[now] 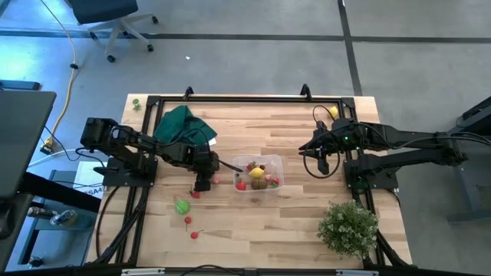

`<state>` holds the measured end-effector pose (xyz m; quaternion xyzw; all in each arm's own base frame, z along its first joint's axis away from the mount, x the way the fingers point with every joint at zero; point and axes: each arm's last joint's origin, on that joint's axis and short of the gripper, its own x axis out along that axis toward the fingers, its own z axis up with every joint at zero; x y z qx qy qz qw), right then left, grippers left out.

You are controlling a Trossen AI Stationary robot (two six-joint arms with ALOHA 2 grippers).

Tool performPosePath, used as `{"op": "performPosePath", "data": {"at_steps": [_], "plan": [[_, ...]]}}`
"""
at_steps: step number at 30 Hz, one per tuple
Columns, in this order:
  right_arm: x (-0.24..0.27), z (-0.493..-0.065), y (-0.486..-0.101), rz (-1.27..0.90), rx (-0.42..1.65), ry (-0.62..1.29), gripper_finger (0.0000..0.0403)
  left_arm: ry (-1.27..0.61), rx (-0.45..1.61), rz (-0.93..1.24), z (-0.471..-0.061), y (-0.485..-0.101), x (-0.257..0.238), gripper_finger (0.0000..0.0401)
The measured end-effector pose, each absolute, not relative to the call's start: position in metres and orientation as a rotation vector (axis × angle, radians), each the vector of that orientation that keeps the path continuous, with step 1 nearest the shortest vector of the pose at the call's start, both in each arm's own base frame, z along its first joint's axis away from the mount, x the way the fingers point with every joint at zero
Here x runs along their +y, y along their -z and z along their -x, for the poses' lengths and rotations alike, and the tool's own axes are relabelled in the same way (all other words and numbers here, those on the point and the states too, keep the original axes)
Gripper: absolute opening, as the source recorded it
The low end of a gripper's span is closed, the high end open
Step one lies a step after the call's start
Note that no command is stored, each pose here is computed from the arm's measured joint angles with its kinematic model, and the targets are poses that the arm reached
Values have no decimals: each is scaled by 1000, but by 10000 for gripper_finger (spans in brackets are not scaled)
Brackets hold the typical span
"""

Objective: Pick and placing Produce into tupperware
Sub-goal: Put the blackberry into the transparent bin

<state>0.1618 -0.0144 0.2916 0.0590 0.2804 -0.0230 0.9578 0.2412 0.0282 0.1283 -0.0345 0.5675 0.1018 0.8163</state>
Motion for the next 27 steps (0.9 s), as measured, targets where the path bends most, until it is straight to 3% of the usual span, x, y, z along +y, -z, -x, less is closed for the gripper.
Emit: {"op": "performPosePath", "data": {"at_steps": [7,27], "plan": [[-14,-162,-292,-120,569,47,62,-221,1210,72,-241,-128,28,84],[-14,-162,-292,-120,569,47,62,-229,1209,76,-241,-128,28,90]]}}
